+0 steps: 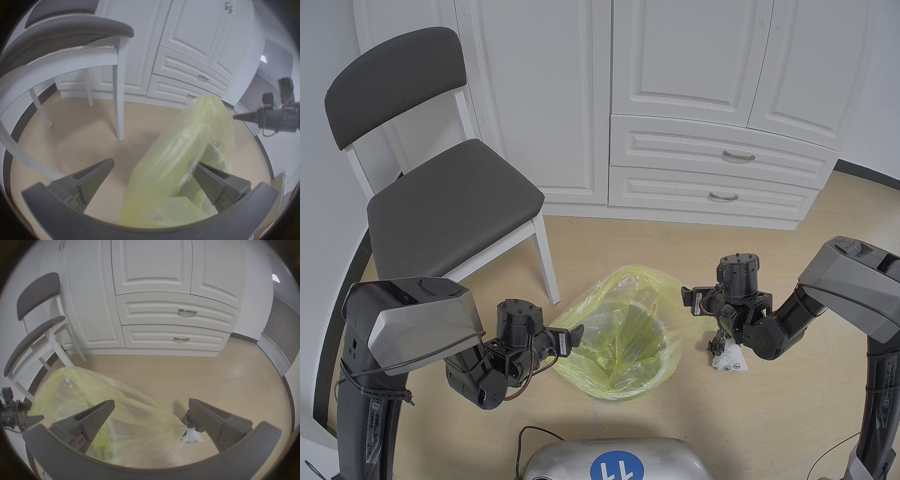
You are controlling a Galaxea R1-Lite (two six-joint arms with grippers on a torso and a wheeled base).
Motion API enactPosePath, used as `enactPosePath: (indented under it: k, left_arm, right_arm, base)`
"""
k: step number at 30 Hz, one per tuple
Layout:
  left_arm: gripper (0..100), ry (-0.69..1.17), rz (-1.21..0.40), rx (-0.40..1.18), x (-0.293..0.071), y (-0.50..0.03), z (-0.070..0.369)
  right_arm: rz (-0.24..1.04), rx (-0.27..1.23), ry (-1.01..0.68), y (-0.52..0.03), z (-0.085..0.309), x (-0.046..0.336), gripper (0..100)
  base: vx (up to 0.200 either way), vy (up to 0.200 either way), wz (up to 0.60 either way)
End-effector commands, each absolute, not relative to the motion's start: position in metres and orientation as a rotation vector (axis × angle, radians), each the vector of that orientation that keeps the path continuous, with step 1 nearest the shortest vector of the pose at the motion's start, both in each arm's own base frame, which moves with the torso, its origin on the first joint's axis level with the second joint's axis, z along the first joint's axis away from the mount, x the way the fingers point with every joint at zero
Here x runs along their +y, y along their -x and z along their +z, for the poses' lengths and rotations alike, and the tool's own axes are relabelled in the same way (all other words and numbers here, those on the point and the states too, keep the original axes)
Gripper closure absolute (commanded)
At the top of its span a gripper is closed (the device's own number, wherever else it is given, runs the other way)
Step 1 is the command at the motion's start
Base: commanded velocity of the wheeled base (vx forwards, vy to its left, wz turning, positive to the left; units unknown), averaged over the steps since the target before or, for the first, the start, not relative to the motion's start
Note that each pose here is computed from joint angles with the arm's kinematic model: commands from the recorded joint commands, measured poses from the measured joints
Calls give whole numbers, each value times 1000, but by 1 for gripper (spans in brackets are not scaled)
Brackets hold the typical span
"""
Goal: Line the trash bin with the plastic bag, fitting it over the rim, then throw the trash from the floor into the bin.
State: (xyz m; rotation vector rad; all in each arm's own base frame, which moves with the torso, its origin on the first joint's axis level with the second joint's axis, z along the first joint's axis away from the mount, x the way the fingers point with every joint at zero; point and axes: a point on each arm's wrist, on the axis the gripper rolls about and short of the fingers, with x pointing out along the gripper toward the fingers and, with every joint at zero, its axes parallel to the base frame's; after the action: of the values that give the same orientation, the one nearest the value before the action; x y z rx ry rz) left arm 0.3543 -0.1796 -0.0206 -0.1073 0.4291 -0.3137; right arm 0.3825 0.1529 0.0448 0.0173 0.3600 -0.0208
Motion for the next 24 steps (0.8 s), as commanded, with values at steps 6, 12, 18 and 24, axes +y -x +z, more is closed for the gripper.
enactPosePath:
  k: [6, 12, 18, 24]
  left_arm:
    - [0, 161, -225, 419, -174, -381, -12]
    - [0, 179, -191, 403, -165, -395, -18]
    - [0, 183, -174, 414, -161, -401, -18]
    - [0, 210, -120, 423, -160, -411, -18]
  right_arm:
    - [-42, 417, 14, -397, 8, 150, 0]
    - [-48, 424, 10, -404, -5, 150, 0]
    - [-70, 393, -40, -421, -12, 152, 0]
    - [-89, 331, -141, -439, -8, 155, 0]
  base:
    - [0, 0, 0]
    - [0, 0, 0]
    - [0, 0, 0]
    - [0, 0, 0]
